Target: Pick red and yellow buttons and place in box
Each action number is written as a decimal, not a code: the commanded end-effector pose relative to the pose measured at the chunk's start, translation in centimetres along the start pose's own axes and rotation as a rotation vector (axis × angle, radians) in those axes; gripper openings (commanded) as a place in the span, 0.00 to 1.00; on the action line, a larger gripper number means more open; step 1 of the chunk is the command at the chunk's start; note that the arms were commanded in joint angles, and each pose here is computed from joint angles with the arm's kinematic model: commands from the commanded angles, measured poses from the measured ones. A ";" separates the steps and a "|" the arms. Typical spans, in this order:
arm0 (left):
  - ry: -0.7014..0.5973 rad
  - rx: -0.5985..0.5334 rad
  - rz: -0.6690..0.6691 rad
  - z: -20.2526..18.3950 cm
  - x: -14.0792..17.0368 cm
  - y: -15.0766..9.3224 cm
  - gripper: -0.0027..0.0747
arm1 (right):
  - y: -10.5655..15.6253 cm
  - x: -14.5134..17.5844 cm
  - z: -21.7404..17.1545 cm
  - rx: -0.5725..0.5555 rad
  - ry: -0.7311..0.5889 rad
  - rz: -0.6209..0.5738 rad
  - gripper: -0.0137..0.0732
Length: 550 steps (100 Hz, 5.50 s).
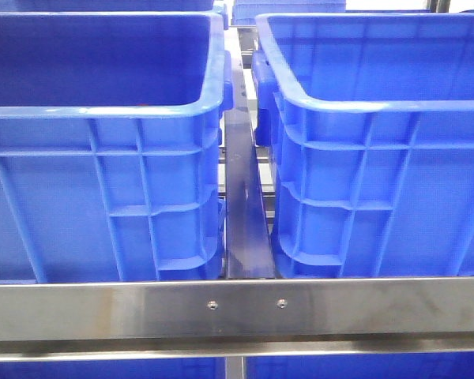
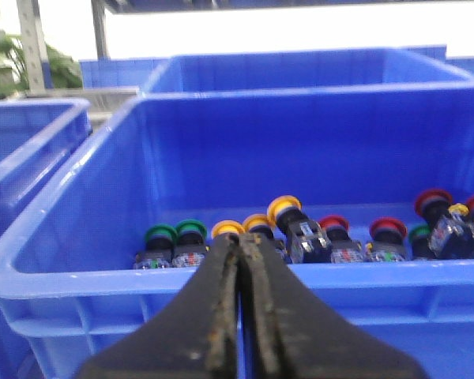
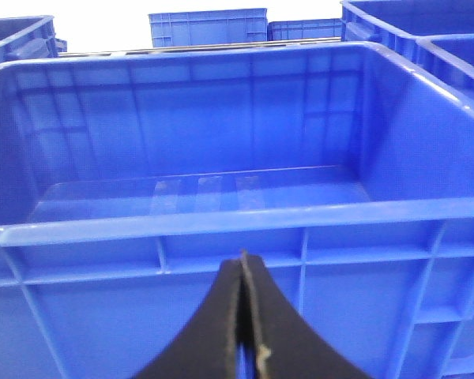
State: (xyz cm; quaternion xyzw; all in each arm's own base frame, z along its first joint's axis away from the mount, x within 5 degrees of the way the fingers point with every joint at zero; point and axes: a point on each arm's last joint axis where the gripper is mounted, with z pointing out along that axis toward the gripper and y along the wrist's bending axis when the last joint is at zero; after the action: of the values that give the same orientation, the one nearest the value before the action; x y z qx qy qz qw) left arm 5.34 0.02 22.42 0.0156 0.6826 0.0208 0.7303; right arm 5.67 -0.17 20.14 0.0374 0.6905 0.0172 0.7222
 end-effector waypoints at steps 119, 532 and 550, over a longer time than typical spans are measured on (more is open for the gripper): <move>0.747 0.091 -0.165 19.8 -10.5 -0.5 0.75 | 0.1 -1.4 -0.3 -0.002 -0.116 -0.017 0.08; 0.632 1.511 -0.070 21.0 -14.9 -17.9 0.26 | 0.4 -5.2 -0.3 0.013 0.096 -0.018 0.08; 0.632 1.511 -0.070 21.0 -14.9 -17.9 0.26 | 0.5 -7.1 0.5 0.022 0.256 -0.010 0.08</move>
State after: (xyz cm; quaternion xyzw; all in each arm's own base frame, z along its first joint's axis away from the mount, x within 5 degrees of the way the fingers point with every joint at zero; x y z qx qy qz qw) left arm 26.55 -18.30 35.22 0.4776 0.7160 -0.4323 0.2691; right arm 5.37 -0.16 24.92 0.0413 0.7791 0.0142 0.6254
